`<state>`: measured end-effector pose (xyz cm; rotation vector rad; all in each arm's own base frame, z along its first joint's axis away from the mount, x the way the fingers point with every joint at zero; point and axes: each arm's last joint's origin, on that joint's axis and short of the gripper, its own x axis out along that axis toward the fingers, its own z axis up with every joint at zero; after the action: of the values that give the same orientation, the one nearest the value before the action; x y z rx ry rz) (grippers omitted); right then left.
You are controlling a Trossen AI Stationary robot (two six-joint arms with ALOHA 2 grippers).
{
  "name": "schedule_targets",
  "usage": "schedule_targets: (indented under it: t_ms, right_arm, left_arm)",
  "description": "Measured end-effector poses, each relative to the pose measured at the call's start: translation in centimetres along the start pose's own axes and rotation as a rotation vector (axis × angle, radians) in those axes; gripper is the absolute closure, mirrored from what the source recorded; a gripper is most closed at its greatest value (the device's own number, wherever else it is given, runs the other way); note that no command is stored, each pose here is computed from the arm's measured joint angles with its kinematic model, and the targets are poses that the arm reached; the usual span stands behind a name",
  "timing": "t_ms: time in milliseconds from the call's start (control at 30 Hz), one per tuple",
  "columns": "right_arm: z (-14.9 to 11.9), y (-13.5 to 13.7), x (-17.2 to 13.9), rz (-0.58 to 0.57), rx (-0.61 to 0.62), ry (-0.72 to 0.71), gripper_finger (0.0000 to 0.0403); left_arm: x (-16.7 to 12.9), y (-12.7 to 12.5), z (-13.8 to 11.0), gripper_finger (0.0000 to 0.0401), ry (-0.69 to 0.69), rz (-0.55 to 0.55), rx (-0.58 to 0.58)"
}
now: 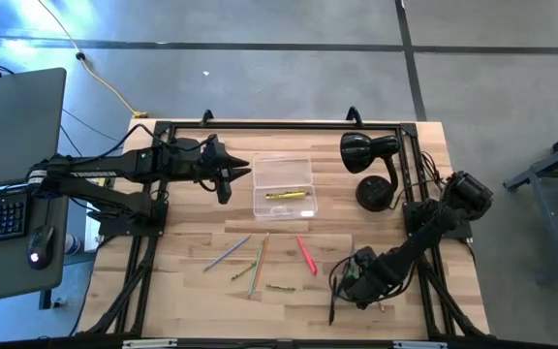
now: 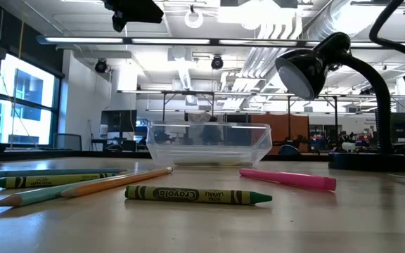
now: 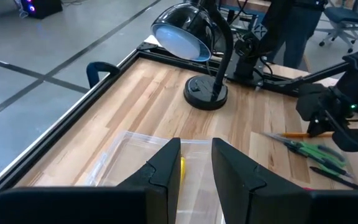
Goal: Pick & place school supplies into a supply box
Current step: Put the right orange pencil into the transparent supply box
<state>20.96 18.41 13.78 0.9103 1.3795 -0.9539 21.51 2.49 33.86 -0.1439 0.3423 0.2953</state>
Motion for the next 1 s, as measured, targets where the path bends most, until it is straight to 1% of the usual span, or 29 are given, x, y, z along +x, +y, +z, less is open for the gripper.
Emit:
schedule_targets:
  t_ms: [133,367,467,567,767,1000]
  right_arm:
    - [0.2,0.0,0.0,0.011,-0.012,-0.035,0.0393]
    - [0.8,0.2,-0.1,0.026,-0.019,-0.108,0.0400]
    - [1.6,0.1,-0.1,0.004,-0.002,-0.135,0.0397]
    - [2.6,-0.1,-0.1,-0.040,-0.004,-0.184,0.0399]
    - [5.6,0.6,-0.2,-0.032,-0.040,-0.293,0.0398]
    - [9.1,1.2,-0.3,-0.046,-0.113,-0.375,0.0401]
  left_arm:
    - [0.0,0.0,0.0,0.0279,0.000,0.000,0.000]
    - [0.0,0.0,0.0,0.0279,0.000,0.000,0.000]
    - [0.0,0.0,0.0,0.0279,0.000,0.000,0.000]
    - [0.0,0.0,0.0,0.0279,0.000,0.000,0.000]
    - [0.0,0.0,0.0,0.0279,0.000,-0.001,0.000]
    - [0.0,0.0,0.0,0.0279,0.001,-0.004,0.000]
